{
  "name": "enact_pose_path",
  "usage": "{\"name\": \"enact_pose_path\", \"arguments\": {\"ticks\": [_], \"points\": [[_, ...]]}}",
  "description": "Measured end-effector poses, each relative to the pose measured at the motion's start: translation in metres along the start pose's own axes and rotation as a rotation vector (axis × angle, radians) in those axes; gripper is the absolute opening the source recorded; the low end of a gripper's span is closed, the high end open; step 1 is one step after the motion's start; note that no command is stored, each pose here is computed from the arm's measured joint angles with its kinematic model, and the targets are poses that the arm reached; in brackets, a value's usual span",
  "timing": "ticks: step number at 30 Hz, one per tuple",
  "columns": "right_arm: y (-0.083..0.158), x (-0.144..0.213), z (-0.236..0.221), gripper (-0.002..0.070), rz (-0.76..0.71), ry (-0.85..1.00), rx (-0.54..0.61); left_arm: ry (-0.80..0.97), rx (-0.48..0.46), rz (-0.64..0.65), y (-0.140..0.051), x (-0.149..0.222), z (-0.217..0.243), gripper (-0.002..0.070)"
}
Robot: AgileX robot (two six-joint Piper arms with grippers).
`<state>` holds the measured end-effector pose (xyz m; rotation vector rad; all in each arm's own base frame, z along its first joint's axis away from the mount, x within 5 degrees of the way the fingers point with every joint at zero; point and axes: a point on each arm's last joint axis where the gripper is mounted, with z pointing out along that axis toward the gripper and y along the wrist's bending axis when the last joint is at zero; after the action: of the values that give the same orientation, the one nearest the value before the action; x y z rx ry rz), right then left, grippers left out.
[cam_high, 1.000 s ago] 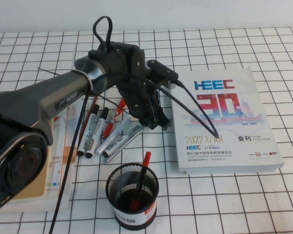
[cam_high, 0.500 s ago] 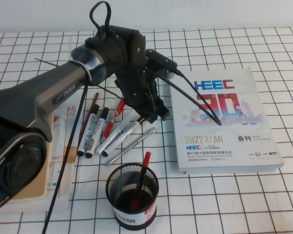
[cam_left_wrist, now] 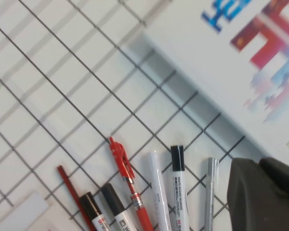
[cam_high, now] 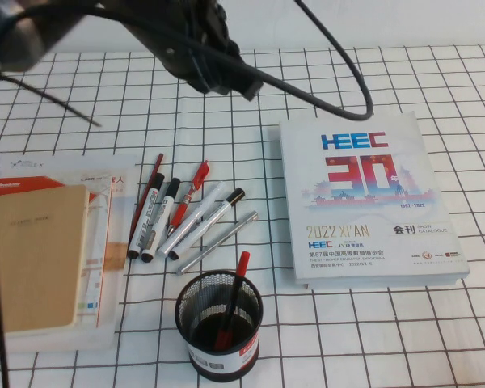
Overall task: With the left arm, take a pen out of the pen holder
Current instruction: 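Take a marker out of the pen holder and lay it on the table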
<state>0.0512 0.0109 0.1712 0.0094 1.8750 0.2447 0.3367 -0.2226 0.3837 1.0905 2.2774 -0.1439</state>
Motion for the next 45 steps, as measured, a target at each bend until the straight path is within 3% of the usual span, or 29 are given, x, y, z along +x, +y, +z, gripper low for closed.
{"name": "enact_pose_path", "arguments": {"ticks": [6,13,25,39,45], "points": [[0.000,0.000,0.000,-0.0015,0.000,0.000,0.000,-0.178,-0.054,-0.038,-0.009,0.023,-0.070,0.0000],[0.000,0.000,0.000,-0.0015,0.000,0.000,0.000,-0.322,-0.090,-0.095,-0.034,0.098,-0.112,0.0000],[0.000,0.000,0.000,-0.0015,0.000,0.000,0.000,-0.486,-0.131,-0.141,-0.075,0.230,-0.115,0.0000],[0.000,0.000,0.000,-0.0015,0.000,0.000,0.000,-0.631,-0.182,-0.154,-0.084,0.267,-0.114,0.0000],[0.000,0.000,0.000,-0.0015,0.000,0.000,0.000,-0.771,-0.285,-0.299,-0.086,0.310,-0.098,0.0000]]}}
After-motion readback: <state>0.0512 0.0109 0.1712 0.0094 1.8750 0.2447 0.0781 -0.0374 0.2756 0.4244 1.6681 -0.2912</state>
